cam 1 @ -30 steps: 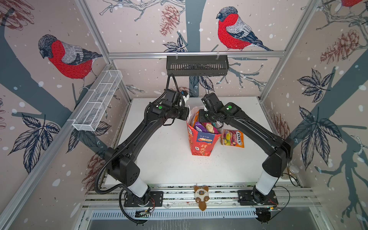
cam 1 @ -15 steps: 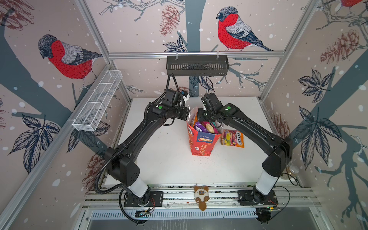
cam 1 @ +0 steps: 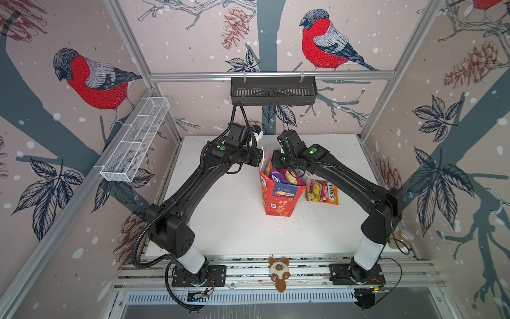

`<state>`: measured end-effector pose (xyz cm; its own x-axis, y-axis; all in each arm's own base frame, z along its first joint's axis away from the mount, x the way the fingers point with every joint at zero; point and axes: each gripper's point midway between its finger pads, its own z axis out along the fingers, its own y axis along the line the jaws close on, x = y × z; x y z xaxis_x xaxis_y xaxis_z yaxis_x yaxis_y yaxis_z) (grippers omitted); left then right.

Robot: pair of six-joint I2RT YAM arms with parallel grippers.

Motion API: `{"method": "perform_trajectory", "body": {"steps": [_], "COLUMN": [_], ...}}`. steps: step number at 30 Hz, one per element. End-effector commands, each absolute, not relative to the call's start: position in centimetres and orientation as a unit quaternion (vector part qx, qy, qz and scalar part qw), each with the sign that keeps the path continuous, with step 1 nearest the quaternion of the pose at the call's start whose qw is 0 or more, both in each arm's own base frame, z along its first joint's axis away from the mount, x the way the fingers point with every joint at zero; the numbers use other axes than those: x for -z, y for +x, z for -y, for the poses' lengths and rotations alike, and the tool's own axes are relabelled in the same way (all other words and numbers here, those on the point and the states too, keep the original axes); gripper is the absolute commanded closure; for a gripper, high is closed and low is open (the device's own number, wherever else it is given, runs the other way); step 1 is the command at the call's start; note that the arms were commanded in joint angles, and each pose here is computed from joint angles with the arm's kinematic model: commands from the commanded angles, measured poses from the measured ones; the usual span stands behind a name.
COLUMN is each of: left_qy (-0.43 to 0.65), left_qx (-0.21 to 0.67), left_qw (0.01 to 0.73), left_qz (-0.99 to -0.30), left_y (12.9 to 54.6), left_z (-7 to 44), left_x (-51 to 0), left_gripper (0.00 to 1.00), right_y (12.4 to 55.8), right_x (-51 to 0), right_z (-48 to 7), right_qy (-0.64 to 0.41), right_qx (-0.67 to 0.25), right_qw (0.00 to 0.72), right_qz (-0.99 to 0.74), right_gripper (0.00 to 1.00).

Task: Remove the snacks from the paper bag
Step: 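Move the right gripper back into the bag and grasp an orange packet, then lift the orange packet out of the bag with the right gripper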

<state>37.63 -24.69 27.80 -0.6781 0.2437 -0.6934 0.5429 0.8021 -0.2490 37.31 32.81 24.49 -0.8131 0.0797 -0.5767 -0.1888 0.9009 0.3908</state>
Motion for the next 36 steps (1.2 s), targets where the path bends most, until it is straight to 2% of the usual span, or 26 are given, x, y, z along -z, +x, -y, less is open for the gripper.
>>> {"method": "perform_trajectory", "body": {"steps": [1,7,13,17,36], "left_qy": [0.233,0.235,0.235,0.232,0.223], "left_qx": [0.226,0.225,0.219,0.218,0.233], "left_qw": [0.342,0.342,0.343,0.343,0.346], "left_qz": [-0.882,-0.882,-0.883,-0.884,-0.881], "left_y": [37.7,37.8,37.9,38.0,38.3], "left_z": [24.9,24.9,24.7,24.3,24.5], "left_x": [-28.3,-28.3,-28.1,-27.9,-28.1], "left_gripper": [1.00,1.00,1.00,1.00,0.97], "right_y": [37.6,37.8,37.8,37.7,36.5], "right_x": [-24.8,-24.1,-24.3,-25.2,-32.8], "right_z": [-33.4,-33.7,-33.5,-33.6,-32.5], "right_qy": [-0.025,-0.026,-0.026,-0.037,-0.084], "right_qx": [-0.235,-0.232,-0.228,-0.237,-0.311], "right_qw": [0.309,0.304,0.307,0.317,0.393], "right_qz": [-0.921,-0.924,-0.924,-0.918,-0.861], "right_gripper": [0.66,0.71,0.89,0.96,0.99]}}
